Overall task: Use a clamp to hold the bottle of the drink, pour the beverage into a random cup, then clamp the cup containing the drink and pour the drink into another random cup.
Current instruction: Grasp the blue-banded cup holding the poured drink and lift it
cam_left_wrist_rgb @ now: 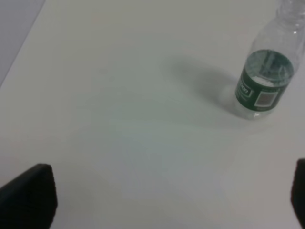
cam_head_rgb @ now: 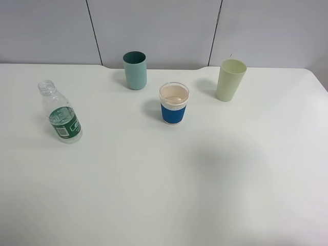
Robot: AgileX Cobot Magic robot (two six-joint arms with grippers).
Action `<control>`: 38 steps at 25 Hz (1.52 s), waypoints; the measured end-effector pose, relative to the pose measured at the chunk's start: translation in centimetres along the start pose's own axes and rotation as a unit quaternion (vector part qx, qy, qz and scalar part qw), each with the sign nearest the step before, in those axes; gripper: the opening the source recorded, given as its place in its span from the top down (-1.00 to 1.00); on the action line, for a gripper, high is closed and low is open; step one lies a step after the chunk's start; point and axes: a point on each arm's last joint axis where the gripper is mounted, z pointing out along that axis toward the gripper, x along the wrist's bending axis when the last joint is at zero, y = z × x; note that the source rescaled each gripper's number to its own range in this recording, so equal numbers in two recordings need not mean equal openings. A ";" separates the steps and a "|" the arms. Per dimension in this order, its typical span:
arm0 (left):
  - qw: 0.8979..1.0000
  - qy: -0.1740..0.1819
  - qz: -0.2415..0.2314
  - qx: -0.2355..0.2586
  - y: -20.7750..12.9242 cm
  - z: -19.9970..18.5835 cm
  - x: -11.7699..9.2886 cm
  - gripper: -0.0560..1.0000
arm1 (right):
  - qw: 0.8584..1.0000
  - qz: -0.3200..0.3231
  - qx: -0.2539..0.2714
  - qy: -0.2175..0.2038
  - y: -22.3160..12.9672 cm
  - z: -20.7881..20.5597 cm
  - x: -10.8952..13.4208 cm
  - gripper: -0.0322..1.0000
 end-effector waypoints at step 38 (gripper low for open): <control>1.000 0.000 0.000 0.000 0.0 0.0 0.0 -1.00 | 0.957 -0.166 0.134 0.195 -5.5 19.2 11.6 -0.69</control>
